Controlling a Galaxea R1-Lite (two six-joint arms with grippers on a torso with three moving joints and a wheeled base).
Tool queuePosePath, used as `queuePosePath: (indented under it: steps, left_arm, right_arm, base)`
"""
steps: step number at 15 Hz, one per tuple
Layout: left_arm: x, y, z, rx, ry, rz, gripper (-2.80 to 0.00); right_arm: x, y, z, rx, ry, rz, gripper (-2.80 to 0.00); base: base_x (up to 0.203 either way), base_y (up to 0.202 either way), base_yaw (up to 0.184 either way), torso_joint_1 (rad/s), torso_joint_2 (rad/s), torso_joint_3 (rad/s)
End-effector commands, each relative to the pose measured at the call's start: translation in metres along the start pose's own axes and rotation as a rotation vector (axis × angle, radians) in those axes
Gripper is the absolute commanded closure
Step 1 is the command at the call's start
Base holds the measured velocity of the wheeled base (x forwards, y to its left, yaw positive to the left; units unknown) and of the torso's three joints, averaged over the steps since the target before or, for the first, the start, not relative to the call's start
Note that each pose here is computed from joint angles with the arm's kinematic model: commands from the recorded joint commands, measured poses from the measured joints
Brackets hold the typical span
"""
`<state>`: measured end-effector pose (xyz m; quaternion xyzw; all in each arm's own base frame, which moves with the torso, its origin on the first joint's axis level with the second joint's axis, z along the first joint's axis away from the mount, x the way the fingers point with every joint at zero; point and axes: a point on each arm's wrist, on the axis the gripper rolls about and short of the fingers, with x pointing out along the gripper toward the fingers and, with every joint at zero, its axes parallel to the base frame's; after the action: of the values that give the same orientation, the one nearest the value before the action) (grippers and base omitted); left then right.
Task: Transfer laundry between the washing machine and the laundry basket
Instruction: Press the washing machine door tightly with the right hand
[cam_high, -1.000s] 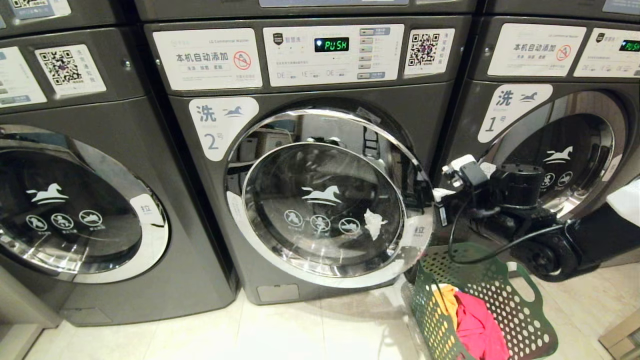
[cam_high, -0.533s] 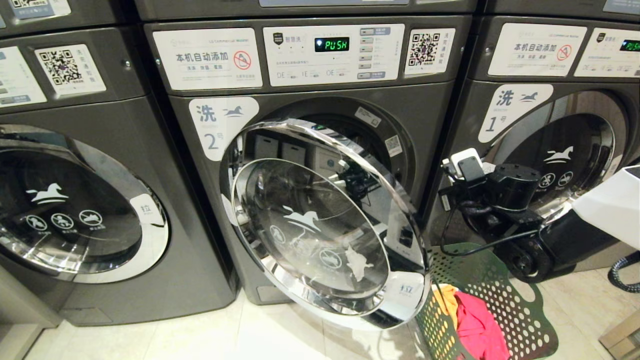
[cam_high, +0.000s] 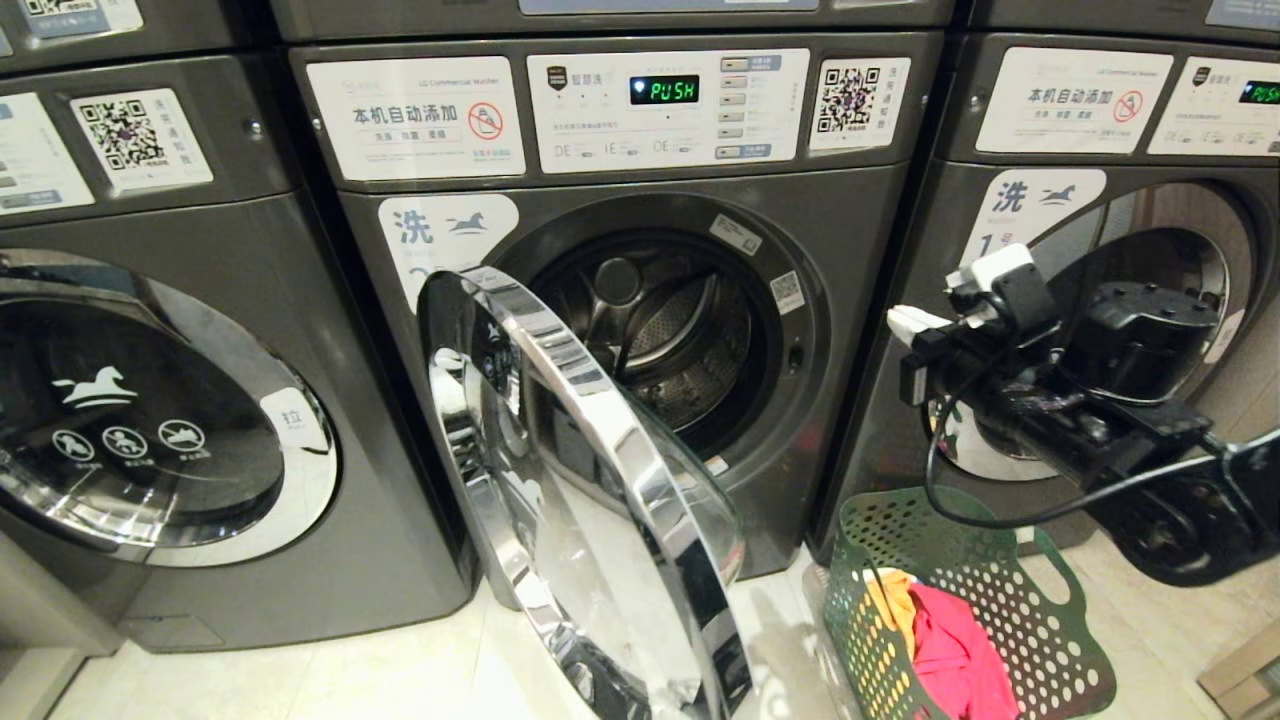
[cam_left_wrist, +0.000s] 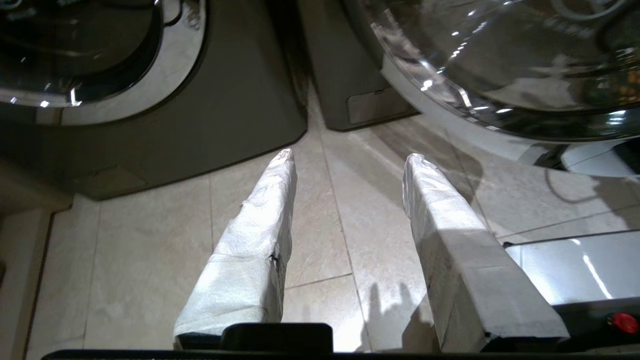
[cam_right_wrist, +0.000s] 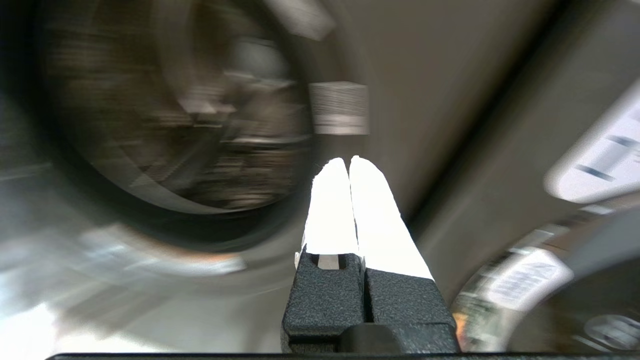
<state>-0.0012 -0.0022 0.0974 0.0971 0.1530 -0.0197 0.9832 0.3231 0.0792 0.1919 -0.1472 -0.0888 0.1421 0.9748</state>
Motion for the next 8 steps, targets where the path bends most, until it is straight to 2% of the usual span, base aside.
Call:
queuePosePath:
  steps: [1,3,5,8]
  left_arm:
    - [0.002,0.004,0.023,0.010,0.000,-0.064,0.00]
    - [0.013,0.013,0.067,0.015,-0.005,-0.178,0.00]
    - [0.042,0.022,0.106,0.022,0.039,-0.292,0.00]
    - [0.105,0.029,0.140,0.093,0.113,-0.412,0.00]
  right_arm:
    - [-0.055,-0.004,0.040,0.005,-0.094,0.066,0.00]
    - [-0.069,-0.003,0.042,0.016,-0.089,0.075,0.00]
    - [-0.070,-0.002,0.040,0.021,-0.074,0.064,0.00]
    - [-0.078,-0.002,0.039,0.077,-0.065,0.063,0.00]
  base:
    - [0.000,0.000,0.000,0.000,0.00,0.000]
    - [0.000,0.000,0.000,0.000,0.00,0.000]
    - [0.000,0.000,0.000,0.000,0.00,0.000]
    - [0.000,0.000,0.000,0.000,0.00,0.000]
